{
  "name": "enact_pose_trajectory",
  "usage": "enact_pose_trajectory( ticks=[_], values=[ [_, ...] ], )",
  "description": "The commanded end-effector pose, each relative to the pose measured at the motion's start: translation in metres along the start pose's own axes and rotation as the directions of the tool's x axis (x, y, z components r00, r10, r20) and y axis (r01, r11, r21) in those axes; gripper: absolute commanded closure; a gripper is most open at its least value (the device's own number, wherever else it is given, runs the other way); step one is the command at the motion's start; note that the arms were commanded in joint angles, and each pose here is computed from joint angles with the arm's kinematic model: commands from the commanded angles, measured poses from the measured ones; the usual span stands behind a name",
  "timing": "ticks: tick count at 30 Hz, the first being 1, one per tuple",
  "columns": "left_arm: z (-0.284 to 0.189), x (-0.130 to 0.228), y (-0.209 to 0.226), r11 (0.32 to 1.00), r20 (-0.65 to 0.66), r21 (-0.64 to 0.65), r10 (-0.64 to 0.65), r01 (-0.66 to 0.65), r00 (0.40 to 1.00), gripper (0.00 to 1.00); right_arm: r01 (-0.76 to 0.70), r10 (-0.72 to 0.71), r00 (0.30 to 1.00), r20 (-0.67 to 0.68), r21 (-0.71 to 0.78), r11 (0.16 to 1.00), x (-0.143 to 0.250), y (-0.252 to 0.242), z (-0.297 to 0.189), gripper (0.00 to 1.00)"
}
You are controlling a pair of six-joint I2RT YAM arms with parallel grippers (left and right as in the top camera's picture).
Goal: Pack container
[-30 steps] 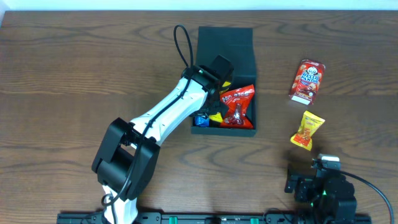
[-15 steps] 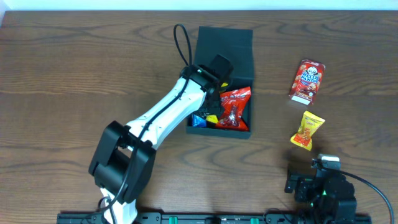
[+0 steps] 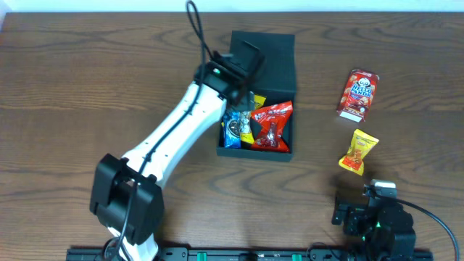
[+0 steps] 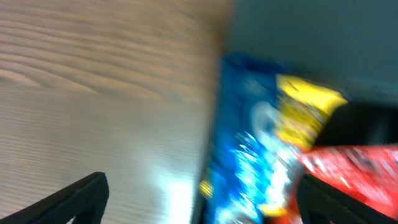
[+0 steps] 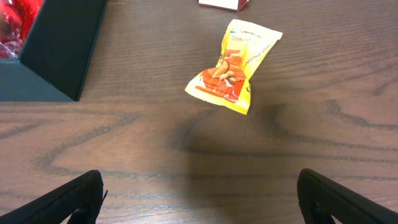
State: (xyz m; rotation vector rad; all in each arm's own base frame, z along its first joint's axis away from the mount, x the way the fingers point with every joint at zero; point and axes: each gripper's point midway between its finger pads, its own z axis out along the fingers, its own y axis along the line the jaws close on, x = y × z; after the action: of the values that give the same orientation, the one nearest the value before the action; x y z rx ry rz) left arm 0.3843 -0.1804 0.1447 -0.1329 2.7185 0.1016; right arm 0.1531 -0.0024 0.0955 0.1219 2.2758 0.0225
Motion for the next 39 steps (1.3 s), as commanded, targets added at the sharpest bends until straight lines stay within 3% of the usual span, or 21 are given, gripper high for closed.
enact_pose_trajectory(
  ticks=[1,5,12,39],
  values=[
    [0.006,-0.028,0.039,0.990,0.083,-0.135,-0.032,0.043,0.996,0.04,0.002,-0.002,1.000,-0.002,0.009,1.000,0.001,-0.002,0.000,0.01],
    [0.019,-0.037,0.060,0.977,0.093,-0.198,-0.056,0.074,0.994,0.04,0.002,-0.002,1.000,-0.002,0.009,1.000,0.001,-0.002,0.000,0.01],
    [0.054,-0.026,0.060,0.969,0.028,-0.245,-0.038,0.043,0.999,0.05,0.001,-0.001,1.000,-0.002,0.009,1.000,0.001,-0.002,0.000,0.01],
    [0.080,-0.010,0.022,0.975,0.008,-0.219,0.032,-0.029,0.999,0.05,0.002,-0.002,1.000,-0.002,0.009,1.000,0.001,-0.002,0.000,0.01]
  ],
)
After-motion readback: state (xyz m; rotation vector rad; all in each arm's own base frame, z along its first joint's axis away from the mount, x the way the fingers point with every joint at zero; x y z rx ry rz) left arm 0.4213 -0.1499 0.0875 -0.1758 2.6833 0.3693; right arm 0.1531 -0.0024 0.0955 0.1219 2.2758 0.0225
